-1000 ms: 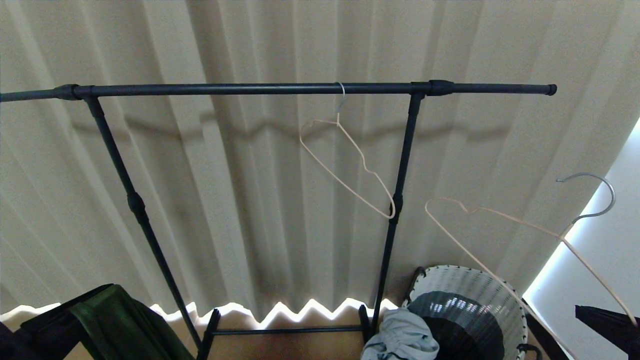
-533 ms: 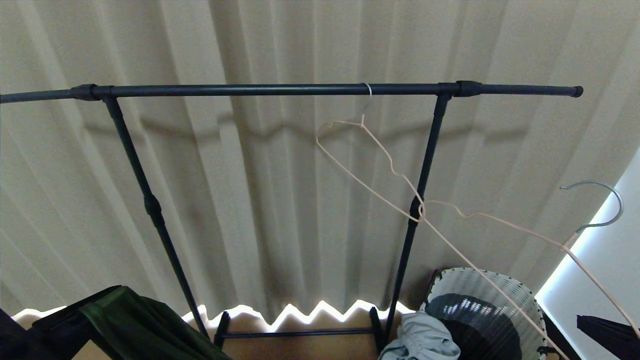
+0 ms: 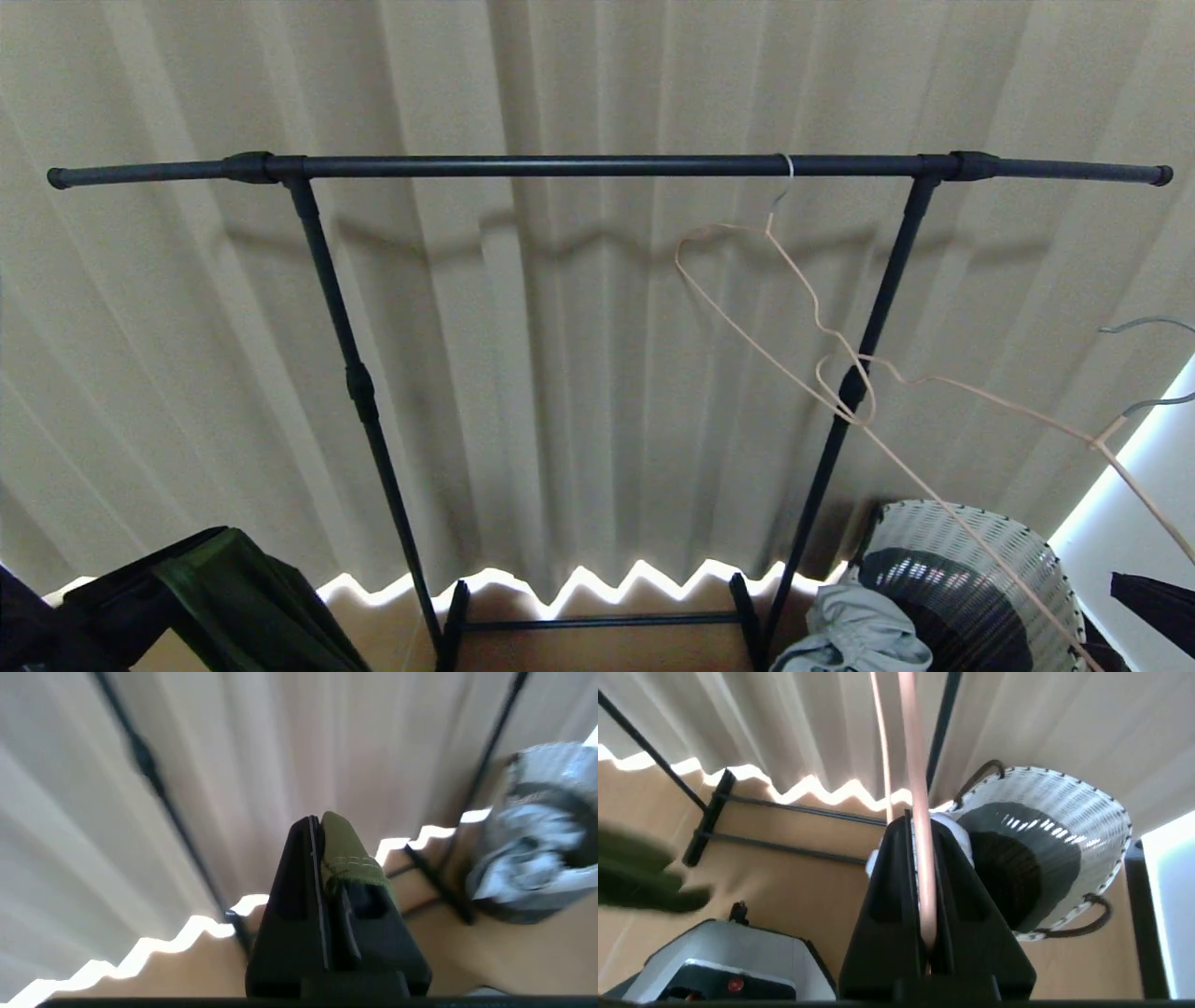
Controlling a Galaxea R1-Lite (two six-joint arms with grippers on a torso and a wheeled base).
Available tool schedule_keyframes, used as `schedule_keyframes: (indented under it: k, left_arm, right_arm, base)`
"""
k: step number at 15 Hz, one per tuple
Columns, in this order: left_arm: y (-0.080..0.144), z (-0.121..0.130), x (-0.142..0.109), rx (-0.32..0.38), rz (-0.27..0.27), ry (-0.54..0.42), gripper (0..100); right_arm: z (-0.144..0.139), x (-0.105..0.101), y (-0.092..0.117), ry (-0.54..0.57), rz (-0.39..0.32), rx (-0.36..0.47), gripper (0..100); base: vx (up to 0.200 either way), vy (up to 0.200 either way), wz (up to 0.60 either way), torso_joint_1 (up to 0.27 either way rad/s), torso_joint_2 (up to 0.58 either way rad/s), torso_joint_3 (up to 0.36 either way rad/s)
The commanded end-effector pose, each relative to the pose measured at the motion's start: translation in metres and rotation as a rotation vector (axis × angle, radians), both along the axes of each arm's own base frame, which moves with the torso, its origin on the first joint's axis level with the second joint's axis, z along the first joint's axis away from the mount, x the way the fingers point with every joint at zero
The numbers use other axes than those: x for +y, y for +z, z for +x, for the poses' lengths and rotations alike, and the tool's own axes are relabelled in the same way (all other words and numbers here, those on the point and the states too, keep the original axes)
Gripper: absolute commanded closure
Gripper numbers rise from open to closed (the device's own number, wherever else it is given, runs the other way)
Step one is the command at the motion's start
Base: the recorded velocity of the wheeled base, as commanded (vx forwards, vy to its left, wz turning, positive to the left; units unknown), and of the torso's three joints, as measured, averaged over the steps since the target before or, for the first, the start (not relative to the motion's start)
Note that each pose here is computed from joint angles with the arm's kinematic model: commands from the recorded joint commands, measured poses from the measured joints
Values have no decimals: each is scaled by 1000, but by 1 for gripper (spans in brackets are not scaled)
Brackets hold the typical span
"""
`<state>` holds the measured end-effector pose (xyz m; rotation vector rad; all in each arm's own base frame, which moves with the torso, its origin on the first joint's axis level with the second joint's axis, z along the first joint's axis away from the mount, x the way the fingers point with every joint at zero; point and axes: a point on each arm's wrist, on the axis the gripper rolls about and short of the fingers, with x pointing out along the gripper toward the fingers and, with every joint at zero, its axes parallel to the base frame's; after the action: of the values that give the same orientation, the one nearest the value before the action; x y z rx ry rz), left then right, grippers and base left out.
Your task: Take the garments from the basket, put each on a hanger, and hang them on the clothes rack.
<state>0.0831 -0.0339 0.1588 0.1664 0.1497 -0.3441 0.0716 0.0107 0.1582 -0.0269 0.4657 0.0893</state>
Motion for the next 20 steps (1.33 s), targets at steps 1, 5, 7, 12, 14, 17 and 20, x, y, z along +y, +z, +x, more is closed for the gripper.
schedule_keyframes:
  k: [1,5,7,12,14,17,20]
  left_arm:
    - [-2,2,1,9,15,11,100]
    - [-14,-2,2,45,40,13,100]
    - [-14,-1,2,46,41,14,100]
    - [-14,14,-2,99,67,32,100]
    - [-2,34,-6,100,89,60,100]
    - [20,74,-6,90,155,182,100]
    - [37,99,-15,125,203,244,100]
  right_arm:
    - [2,-6,6,-91,3,-23,100]
    - [1,-10,23,-136,26,-101,100]
    - [-1,-9,34,-96,59,-177,100]
    - [-3,-4,45,74,119,-219,100]
    - [7,1,43,147,127,-169,100]
    - [21,17,37,294,136,-85,100]
    - [19,33,28,444,137,-17,100]
  base:
    - [0,0,0,0,0,0]
    - [0,0,0,0,0,0]
    - [0,0,0,0,0,0]
    - [0,0,0,0,0,0]
    - [0,0,0,0,0,0]
    - [0,0,0,0,0,0]
    - [0,0,0,0,0,0]
